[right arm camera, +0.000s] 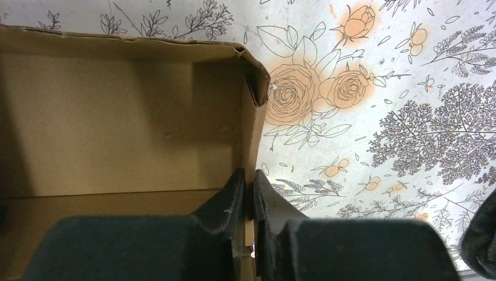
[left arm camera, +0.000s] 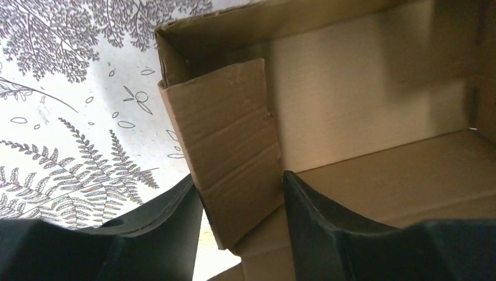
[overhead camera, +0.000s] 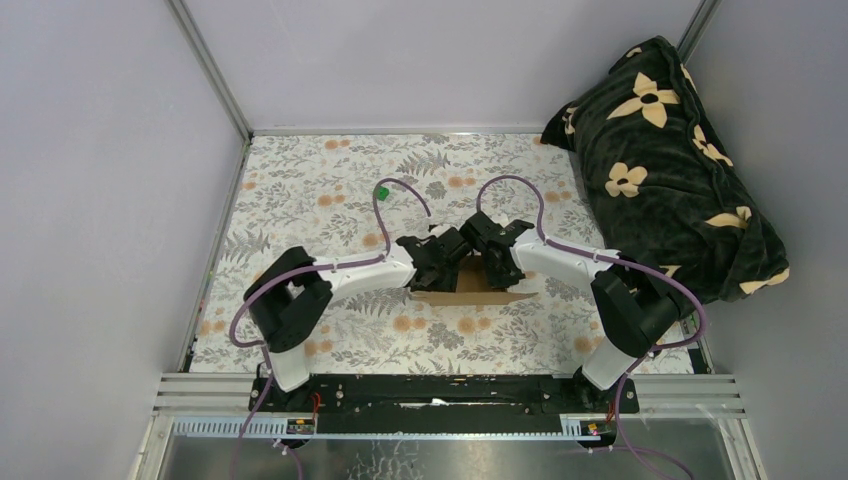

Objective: Fold the paper box
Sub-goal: Fold the paper box at the center of the board.

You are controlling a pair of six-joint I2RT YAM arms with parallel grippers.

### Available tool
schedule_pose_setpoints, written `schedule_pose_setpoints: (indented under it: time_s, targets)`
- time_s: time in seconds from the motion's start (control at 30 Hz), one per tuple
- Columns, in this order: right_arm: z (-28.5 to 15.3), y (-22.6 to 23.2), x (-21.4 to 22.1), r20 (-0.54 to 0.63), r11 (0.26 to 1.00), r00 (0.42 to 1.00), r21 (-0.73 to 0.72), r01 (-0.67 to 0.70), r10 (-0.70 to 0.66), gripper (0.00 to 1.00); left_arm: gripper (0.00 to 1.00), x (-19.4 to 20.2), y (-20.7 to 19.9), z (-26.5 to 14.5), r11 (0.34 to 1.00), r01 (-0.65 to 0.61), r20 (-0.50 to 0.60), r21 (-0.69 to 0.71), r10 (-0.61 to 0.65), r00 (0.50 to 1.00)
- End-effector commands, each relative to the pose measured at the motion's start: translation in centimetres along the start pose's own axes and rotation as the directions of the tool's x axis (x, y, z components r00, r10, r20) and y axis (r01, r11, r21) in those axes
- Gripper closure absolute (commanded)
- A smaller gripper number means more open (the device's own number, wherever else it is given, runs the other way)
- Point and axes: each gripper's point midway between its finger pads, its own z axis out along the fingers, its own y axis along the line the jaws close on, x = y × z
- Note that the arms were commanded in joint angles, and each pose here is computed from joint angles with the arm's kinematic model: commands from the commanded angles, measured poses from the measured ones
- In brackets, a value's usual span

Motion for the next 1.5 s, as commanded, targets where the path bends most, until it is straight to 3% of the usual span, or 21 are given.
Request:
schedule_pose_setpoints:
  time_s: [0.0, 0.1, 0.3, 0.57, 0.9, 0.97, 1.0, 1.47]
  targets:
    - [-0.1, 1.0, 1.6, -0.042, 0.999, 0.999, -0.019, 0.033, -0.034, 0.85, 0.42, -5.3, -3.3, -3.2, 0.984, 0.002, 0.191, 0.178, -0.036, 0.981]
    - [-0.6, 0.9, 1.3, -0.029, 0.999, 0.999, -0.023, 0.028, -0.028, 0.71, 0.41, -6.2, -3.7, -4.1, 0.976, -0.001, 0.220, 0.218, -0.048, 0.974]
    - [-2.0, 0.9, 0.2, 0.001, 0.999, 1.000, -0.040, 0.020, -0.020, 0.67, 0.40, -8.1, -4.6, -6.8, 0.950, -0.004, 0.313, 0.311, -0.099, 0.945]
    - [-2.1, 1.0, 0.1, -0.003, 0.999, 1.000, -0.037, 0.028, -0.028, 0.58, 0.39, -6.9, -3.5, -5.2, 0.955, 0.007, 0.264, 0.297, -0.090, 0.960]
    - [-1.8, 1.4, 0.1, -0.022, 0.998, 0.999, -0.044, 0.044, -0.045, 0.57, 0.31, -5.8, -2.2, -3.4, 0.944, 0.037, 0.233, 0.328, -0.118, 0.965]
    - [-1.8, 1.4, 0.0, -0.025, 0.998, 0.999, -0.045, 0.046, -0.048, 0.57, 0.08, -6.3, -2.5, -3.7, 0.936, 0.035, 0.244, 0.350, -0.127, 0.961]
    - [-1.8, 1.5, 0.0, -0.026, 0.998, 0.999, -0.046, 0.047, -0.048, 0.57, 0.02, -6.4, -2.7, -3.9, 0.932, 0.030, 0.249, 0.360, -0.127, 0.960]
    - [-1.8, 1.4, 0.0, -0.031, 0.997, 0.998, -0.042, 0.058, -0.060, 0.58, 0.02, -8.7, -1.3, -7.7, 0.921, 0.037, 0.356, 0.387, -0.187, 0.916]
